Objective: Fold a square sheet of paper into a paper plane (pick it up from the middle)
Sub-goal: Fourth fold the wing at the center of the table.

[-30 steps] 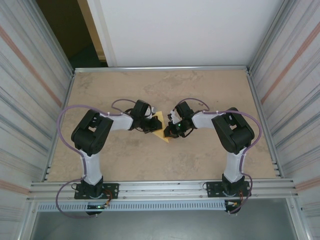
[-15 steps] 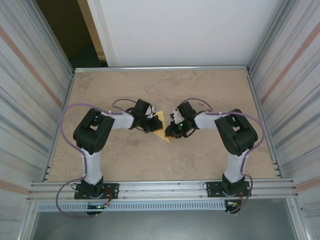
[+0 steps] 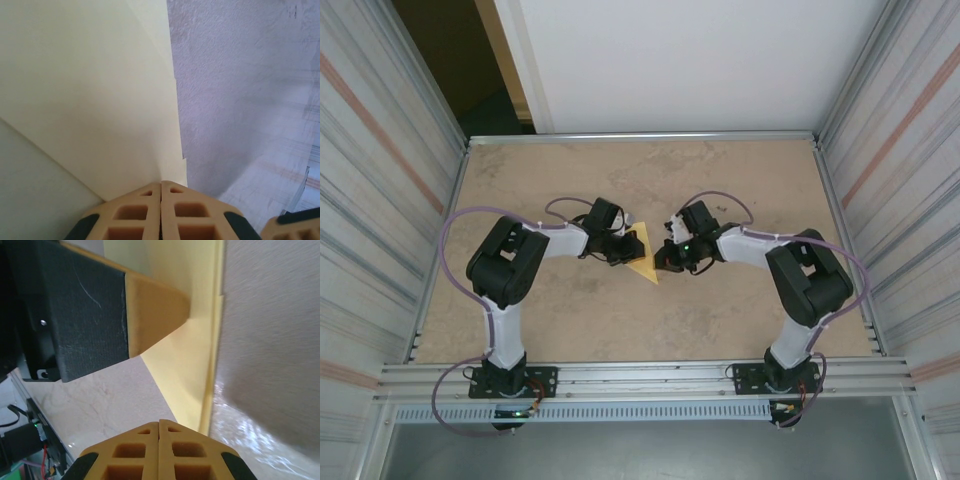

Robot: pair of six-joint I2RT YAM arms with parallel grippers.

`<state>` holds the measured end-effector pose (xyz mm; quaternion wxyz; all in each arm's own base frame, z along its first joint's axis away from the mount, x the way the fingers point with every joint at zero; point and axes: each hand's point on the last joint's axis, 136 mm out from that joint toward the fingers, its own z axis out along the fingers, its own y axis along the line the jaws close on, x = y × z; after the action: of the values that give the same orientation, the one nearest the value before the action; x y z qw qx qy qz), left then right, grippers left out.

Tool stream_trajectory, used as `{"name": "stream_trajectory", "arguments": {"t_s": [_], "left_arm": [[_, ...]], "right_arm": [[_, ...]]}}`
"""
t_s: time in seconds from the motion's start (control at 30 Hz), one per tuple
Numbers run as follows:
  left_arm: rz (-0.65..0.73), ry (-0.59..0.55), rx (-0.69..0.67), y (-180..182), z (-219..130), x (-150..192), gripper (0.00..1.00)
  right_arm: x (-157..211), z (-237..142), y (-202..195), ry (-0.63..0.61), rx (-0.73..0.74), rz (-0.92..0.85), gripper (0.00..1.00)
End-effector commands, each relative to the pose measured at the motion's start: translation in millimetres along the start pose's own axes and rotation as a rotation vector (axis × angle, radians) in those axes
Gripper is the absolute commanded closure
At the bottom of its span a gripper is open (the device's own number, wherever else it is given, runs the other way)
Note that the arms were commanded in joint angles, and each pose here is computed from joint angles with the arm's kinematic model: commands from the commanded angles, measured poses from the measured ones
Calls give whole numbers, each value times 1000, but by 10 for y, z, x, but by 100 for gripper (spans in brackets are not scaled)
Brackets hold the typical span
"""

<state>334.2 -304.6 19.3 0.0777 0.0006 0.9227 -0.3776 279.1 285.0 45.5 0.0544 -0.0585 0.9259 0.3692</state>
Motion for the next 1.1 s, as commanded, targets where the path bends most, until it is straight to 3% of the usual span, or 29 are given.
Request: {"name": "stream_trajectory", "arguments": {"t_s": [0.0, 0.53, 0.73, 0.9, 1.07], "left_arm": [[-88, 40, -144, 404, 45, 159, 91], [-130, 57, -211, 519, 31, 199, 92], [-166, 66, -288, 653, 7, 234, 94], [-164, 68, -275, 629, 25, 219, 94], [-157, 63, -247, 556, 25, 188, 94]], "right_arm": [[-52, 98, 62, 15, -15, -1, 94], [144, 317, -271, 116, 83, 58, 95], [491, 226, -351, 179, 85, 98, 96], [883, 111, -494, 218, 114, 136, 95], [671, -73, -267, 120, 71, 87, 95]]}}
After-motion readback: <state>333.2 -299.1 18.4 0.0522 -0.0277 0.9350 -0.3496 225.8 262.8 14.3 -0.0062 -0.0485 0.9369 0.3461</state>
